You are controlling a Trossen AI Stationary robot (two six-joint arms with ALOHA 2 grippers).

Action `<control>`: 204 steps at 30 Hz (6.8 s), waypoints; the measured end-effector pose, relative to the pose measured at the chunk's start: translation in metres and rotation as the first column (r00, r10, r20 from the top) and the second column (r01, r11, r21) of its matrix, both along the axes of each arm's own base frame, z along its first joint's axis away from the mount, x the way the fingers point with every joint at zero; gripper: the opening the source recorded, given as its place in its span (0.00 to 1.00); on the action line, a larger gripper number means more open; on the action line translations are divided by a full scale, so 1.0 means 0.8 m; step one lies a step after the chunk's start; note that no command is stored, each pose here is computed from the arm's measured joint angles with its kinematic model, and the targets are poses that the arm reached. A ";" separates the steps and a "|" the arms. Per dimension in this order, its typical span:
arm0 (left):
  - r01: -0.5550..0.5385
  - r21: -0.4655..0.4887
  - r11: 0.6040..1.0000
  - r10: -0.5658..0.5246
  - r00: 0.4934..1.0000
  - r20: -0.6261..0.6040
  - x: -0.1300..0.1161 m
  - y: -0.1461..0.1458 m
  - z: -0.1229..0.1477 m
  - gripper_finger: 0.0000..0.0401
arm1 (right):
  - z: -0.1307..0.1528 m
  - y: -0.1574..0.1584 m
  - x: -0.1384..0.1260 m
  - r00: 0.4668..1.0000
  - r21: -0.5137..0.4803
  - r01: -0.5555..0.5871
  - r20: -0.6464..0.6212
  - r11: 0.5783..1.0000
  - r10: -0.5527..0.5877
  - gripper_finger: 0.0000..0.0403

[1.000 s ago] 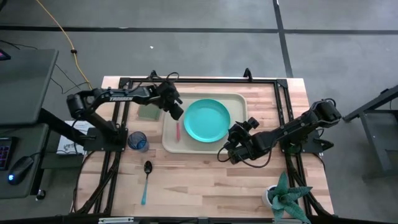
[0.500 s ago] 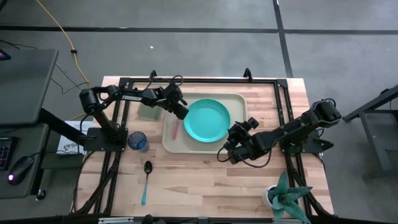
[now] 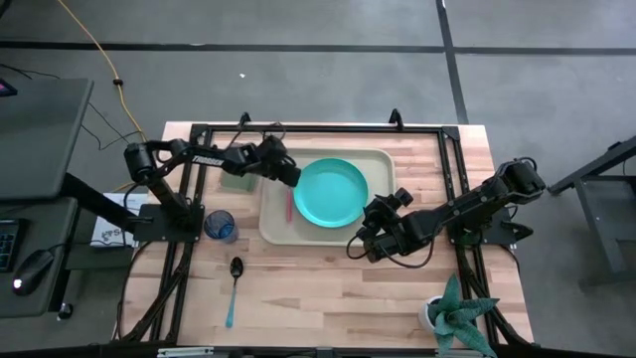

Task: Pick and place plate/cup/fork/spoon on tray
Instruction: Put the pink fork on the left side of the green plate, then put the blue cup on the top right of the green plate

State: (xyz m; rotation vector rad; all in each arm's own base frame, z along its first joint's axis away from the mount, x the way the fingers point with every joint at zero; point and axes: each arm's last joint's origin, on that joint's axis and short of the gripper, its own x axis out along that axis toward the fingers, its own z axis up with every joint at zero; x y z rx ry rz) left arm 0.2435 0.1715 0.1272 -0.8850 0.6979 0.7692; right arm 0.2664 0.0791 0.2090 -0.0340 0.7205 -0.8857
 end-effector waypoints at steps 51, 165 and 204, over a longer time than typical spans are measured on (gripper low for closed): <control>-0.053 0.157 0.986 0.050 0.998 0.023 -0.049 0.021 0.037 0.24 | 0.001 0.001 0.004 0.999 0.014 0.000 0.035 1.000 -0.001 0.56; 0.673 -0.008 0.739 -0.598 0.652 -0.466 -0.141 -0.231 0.139 0.51 | 0.014 -0.005 0.039 0.982 -0.019 -0.171 0.075 0.985 0.172 0.56; 0.880 -0.315 0.356 -0.750 0.068 -0.657 -0.082 -0.223 0.102 0.08 | 0.013 -0.005 0.039 0.983 -0.014 -0.169 0.077 0.985 0.170 0.56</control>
